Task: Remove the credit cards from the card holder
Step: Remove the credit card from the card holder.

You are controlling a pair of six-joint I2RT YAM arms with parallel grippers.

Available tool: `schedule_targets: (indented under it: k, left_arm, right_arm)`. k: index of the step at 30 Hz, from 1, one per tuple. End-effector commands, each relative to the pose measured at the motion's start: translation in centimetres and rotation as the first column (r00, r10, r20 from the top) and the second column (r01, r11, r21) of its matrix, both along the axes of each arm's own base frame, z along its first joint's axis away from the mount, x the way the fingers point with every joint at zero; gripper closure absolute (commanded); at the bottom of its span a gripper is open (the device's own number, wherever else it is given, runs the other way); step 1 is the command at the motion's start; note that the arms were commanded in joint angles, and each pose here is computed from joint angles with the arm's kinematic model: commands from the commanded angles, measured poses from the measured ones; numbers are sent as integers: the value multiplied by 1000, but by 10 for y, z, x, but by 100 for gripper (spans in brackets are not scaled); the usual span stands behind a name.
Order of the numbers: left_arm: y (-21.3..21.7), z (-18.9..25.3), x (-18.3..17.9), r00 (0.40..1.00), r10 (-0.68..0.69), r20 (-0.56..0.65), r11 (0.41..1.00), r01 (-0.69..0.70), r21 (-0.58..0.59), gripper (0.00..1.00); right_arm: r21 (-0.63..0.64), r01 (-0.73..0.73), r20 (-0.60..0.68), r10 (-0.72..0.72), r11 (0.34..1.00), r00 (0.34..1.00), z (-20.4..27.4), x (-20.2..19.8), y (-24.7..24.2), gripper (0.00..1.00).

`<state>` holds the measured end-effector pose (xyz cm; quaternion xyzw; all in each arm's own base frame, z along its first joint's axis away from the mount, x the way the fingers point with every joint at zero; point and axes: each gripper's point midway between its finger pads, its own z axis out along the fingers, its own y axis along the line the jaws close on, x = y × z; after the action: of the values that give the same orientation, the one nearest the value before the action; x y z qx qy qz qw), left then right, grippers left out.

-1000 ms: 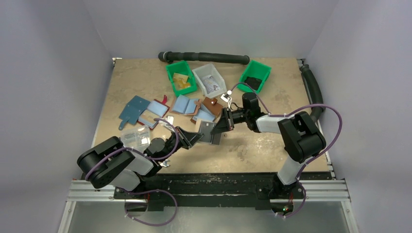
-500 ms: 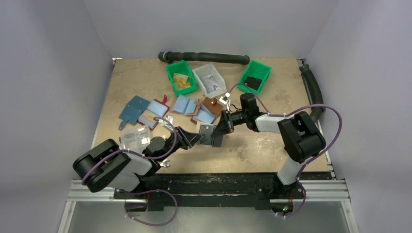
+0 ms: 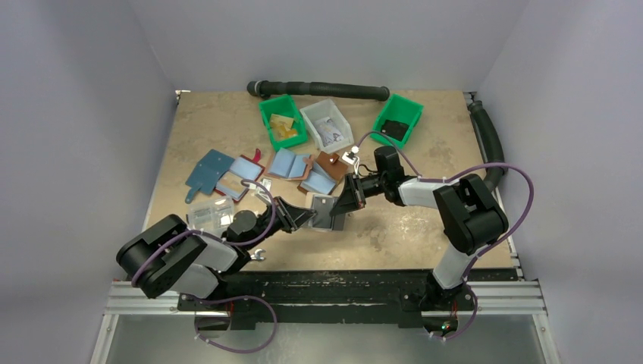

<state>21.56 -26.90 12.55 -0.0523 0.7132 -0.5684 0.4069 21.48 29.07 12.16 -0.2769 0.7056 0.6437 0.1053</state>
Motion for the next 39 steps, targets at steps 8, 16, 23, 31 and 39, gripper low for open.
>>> schedule_targets:
  k: [8,16,23,31,39]
  left_arm:
    - [2,21,4,999,-26,25,993,29,-112,100]
    - [10,20,3,999,-25,20,990,27,-141,100]
    - [15,21,2,999,-29,18,986,31,-164,100]
    - [18,19,1,999,-32,8,983,33,-179,100]
    - [21,22,0,999,-36,9,978,37,-204,100]
  right_arm:
    - [48,-57,76,53,997,996,16,2,4,100]
    - [35,-56,75,53,998,996,10,3,4,100]
    - [25,-57,76,55,998,996,6,4,4,100]
    - [17,-53,79,51,998,996,3,5,4,98]
    - [14,-53,74,52,999,996,1,5,4,97]
